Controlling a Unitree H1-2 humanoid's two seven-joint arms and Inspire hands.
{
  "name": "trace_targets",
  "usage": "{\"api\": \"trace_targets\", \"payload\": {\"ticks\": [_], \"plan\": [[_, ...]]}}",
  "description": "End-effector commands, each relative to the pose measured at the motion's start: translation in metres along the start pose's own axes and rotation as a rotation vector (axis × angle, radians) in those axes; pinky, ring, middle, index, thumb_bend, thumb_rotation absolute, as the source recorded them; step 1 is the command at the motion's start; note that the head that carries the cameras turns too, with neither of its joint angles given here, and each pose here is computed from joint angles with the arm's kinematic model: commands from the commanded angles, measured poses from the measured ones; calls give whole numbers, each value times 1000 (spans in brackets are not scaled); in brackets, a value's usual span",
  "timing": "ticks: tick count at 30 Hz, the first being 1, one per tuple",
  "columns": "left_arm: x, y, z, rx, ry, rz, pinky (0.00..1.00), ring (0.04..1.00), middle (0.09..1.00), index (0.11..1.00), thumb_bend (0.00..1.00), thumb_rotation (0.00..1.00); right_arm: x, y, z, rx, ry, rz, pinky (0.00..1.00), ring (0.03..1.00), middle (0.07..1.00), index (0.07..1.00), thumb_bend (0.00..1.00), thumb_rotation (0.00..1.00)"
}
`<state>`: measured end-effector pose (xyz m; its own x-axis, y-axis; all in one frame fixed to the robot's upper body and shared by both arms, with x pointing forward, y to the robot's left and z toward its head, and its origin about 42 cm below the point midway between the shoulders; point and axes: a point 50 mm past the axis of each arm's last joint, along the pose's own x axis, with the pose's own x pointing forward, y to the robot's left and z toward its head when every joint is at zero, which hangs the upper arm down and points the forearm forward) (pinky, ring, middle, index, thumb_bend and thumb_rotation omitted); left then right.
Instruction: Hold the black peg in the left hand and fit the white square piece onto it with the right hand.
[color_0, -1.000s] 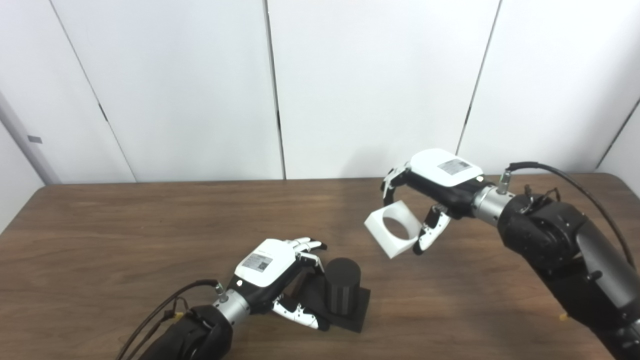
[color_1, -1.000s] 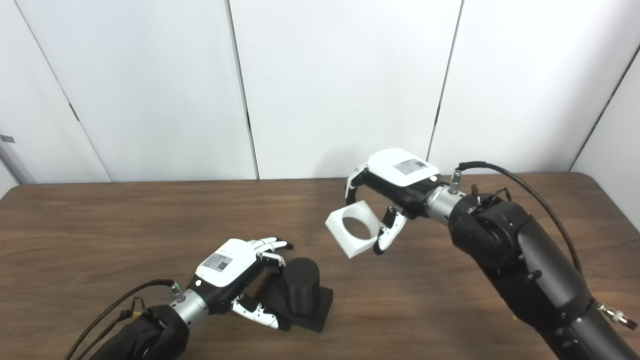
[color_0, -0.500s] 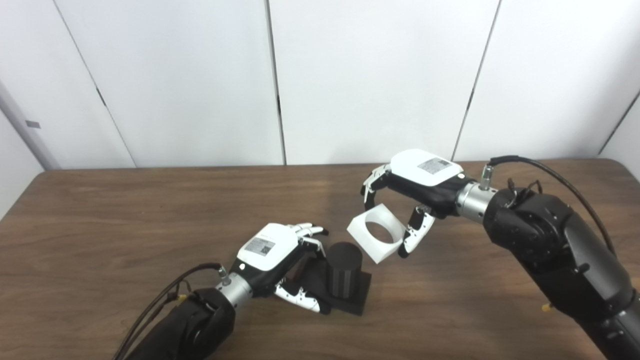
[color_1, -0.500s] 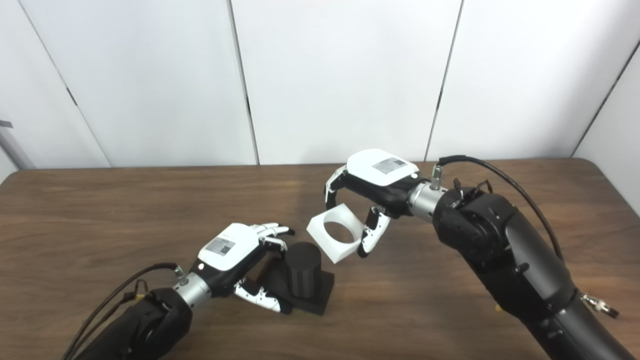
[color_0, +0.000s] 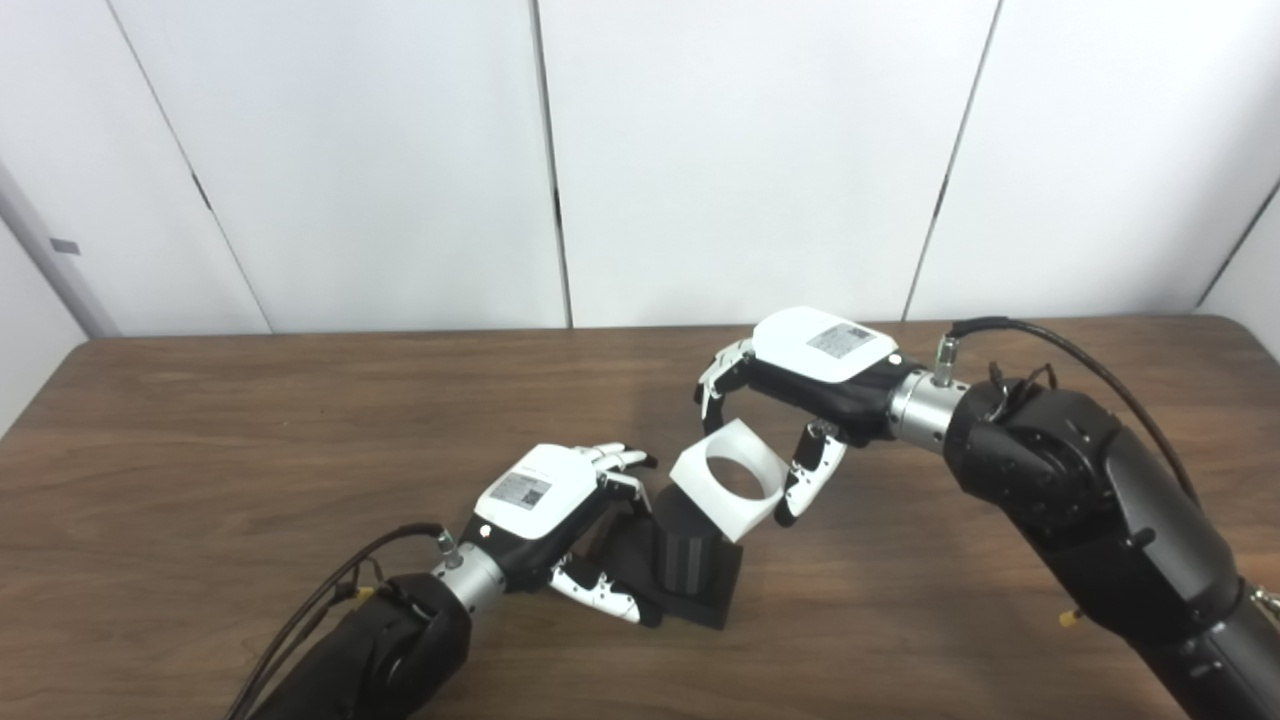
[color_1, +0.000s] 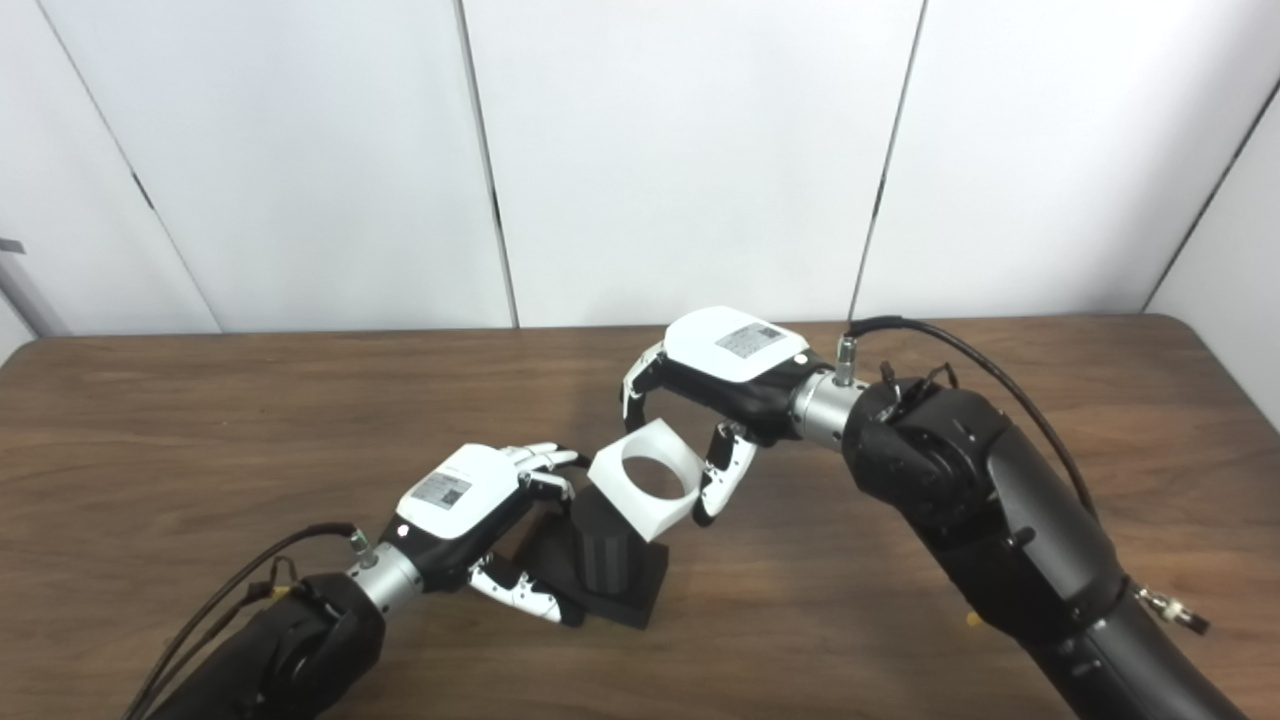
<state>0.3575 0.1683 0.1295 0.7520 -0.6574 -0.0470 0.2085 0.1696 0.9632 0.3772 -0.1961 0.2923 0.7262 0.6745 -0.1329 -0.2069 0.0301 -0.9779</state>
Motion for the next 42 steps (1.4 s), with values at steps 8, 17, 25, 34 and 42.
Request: {"api": "trace_targets", "payload": {"ticks": [8,17,25,34,42], "plan": [[-5,-30,3,61,46,-176,832,897,884,493,523,69,6,-18,15,-41,-71,-73,829,836,768,477,523,133],[-4,-30,4,57,47,-172,832,899,884,493,523,69,12,-10,21,-24,-95,-65,829,841,773,478,523,133],[-3,-29,6,55,47,-172,832,896,885,493,523,69,16,-6,28,-19,-106,-52,830,840,776,478,523,134],[-3,-30,7,49,40,-165,829,898,887,492,523,70,20,0,36,-11,-130,-27,866,845,778,478,523,133],[-2,-30,9,48,42,-172,826,899,888,492,523,69,24,0,40,-34,-124,19,858,847,785,485,522,141]]}}
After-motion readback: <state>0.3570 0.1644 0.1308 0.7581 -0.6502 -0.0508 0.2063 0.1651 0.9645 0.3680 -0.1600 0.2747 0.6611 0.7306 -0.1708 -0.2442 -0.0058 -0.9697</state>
